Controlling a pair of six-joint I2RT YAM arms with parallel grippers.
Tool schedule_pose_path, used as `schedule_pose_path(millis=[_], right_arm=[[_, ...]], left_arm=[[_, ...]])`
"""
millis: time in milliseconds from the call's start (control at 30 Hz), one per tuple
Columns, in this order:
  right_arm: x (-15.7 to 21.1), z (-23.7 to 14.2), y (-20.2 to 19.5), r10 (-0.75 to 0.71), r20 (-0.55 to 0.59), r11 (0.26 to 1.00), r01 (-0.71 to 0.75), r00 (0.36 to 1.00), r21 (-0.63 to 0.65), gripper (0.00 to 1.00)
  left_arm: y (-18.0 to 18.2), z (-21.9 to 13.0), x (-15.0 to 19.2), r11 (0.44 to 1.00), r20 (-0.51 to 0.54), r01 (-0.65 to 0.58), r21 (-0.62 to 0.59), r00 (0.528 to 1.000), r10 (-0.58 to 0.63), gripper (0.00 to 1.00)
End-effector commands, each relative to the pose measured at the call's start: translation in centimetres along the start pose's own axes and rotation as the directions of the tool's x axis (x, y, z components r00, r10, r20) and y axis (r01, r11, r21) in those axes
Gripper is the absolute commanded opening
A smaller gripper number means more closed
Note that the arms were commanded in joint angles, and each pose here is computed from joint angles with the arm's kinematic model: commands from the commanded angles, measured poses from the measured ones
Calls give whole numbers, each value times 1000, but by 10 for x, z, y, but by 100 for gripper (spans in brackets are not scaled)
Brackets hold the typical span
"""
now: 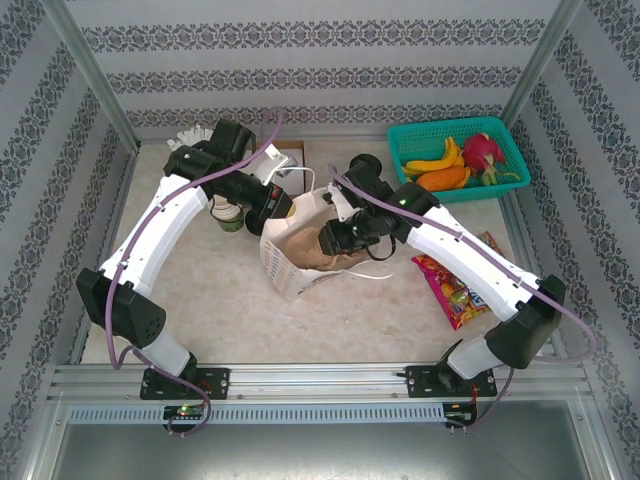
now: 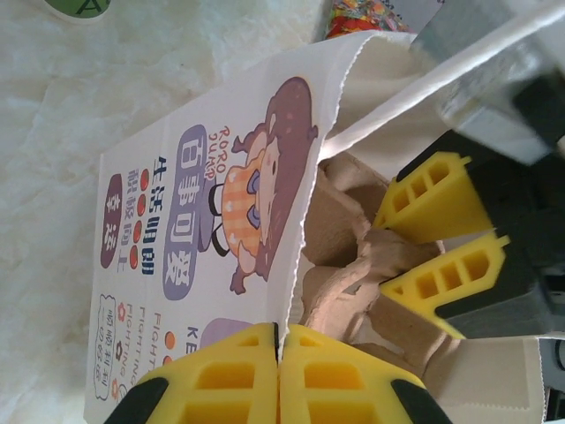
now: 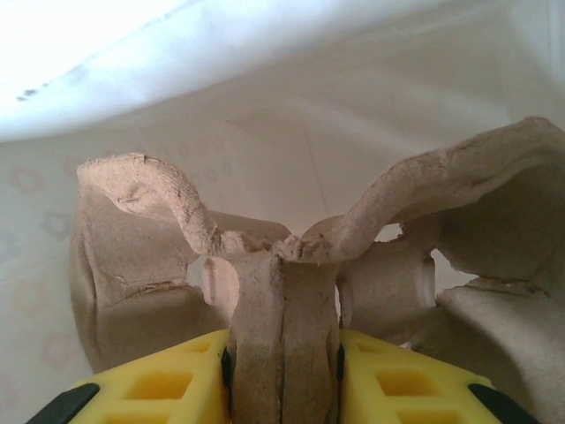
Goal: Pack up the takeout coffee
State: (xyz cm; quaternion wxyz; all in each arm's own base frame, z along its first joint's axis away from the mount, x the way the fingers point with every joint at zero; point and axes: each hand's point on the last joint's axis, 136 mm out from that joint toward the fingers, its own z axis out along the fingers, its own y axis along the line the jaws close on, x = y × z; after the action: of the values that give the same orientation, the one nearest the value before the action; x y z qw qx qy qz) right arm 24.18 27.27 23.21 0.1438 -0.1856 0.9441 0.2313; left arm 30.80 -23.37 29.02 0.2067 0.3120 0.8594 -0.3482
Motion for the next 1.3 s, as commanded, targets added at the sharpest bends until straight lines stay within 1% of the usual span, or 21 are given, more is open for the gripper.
schedule_pose_path(millis=[0,167,400,467,500,600,700,833,933,1000,1033,1100,1167,1233,1267], right_arm=[[12,4,-2,-54,-76,998,57,996,37,33],[11,13,-2,-54,-100,998,58,994,38,33],[10,26,2,-54,-120,997,59,991,47,33],[10,29,-1,-40,-126,997,47,991,60,33],[11,30,-4,-29,-131,997,39,991,73,33],[12,32,-7,-6,-134,996,18,991,89,32],[12,31,-8,15,-124,996,-3,992,92,32],[14,33,-10,37,-128,995,-25,991,100,32],[14,34,-10,50,-123,994,-38,991,99,32],[13,34,-10,53,-125,994,-41,991,101,32],[12,35,-10,54,-127,994,-41,990,104,32],[11,34,-10,56,-125,993,-43,991,109,32],[10,34,-10,62,-118,993,-49,991,110,32],[8,35,-10,67,-113,992,-54,991,112,32],[8,35,-10,70,-112,992,-57,991,113,32]], left_arm=[[-3,-3,-17,1000,66,-7,11,998,7,0],[-11,-4,-21,998,89,-26,49,996,21,0],[-21,-2,-24,992,113,-47,119,993,34,4],[-21,-2,-23,991,110,-48,125,993,35,8],[-24,-3,-22,989,108,-59,137,993,44,11],[-44,-13,-13,971,127,-134,198,986,110,28],[-56,-25,-6,962,173,-197,187,971,165,43],[-60,-42,2,975,193,-196,108,966,173,64],[-60,-56,14,975,231,-220,12,950,212,80],[-58,-64,21,973,266,-222,-61,936,230,93],[-63,-68,25,971,280,-230,-64,930,238,100],[-77,-76,29,966,311,-254,-39,916,253,100],[-97,-79,31,950,350,-313,-18,888,299,100],[-118,-76,34,910,400,-415,-28,829,390,100],[-126,-76,35,884,427,-464,-51,790,439,100]])
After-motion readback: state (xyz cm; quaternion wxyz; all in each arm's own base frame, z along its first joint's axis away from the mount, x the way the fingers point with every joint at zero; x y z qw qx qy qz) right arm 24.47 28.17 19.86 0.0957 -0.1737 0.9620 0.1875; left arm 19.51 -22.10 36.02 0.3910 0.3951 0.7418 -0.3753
